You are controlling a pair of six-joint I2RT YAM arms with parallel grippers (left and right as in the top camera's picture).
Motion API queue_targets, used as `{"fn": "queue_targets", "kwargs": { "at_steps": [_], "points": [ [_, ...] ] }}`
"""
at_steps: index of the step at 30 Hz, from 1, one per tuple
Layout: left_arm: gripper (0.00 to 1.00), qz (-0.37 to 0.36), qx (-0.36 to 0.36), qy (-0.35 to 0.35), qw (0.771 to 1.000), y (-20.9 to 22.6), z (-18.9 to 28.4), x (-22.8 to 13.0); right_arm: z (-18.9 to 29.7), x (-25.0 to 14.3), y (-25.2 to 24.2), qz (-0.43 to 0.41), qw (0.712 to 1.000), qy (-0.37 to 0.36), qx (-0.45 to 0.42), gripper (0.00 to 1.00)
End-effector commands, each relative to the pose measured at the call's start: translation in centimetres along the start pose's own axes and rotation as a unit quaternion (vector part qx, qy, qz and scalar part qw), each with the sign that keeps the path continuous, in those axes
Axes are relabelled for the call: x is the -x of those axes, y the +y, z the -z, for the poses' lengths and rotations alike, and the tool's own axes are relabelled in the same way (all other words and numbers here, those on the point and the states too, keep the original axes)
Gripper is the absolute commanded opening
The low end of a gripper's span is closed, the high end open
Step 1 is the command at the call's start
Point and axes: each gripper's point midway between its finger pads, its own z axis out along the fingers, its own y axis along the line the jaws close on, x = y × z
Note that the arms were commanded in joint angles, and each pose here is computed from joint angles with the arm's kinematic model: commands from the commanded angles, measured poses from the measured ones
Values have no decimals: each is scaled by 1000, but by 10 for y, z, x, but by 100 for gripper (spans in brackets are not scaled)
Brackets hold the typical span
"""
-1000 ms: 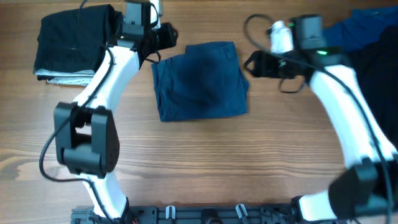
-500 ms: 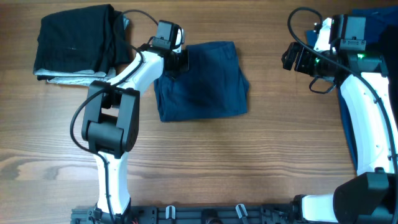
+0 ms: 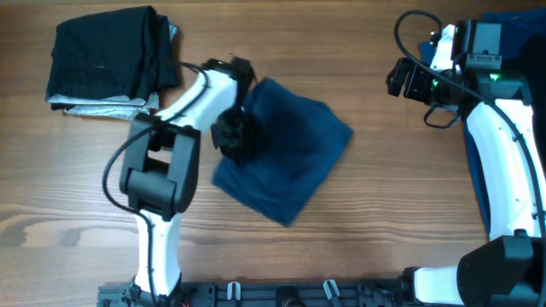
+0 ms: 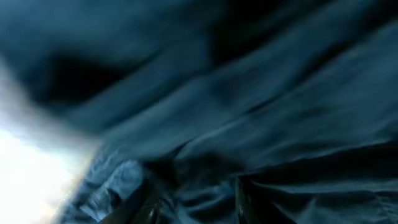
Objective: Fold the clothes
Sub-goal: 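Grasp the folded shorts' top edge with the left gripper and lift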
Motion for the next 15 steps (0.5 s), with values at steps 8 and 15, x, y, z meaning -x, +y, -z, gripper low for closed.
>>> {"fn": "queue_targets", "kwargs": {
  "at_steps": [8, 15],
  "points": [
    [100, -31, 41, -151, 987, 12, 94, -11, -5, -2, -5, -7, 1000, 4, -11, 100],
    [100, -97, 13, -184, 978, 6, 80, 37, -5, -2, -5, -7, 1000, 4, -11, 100]
  ]
}}
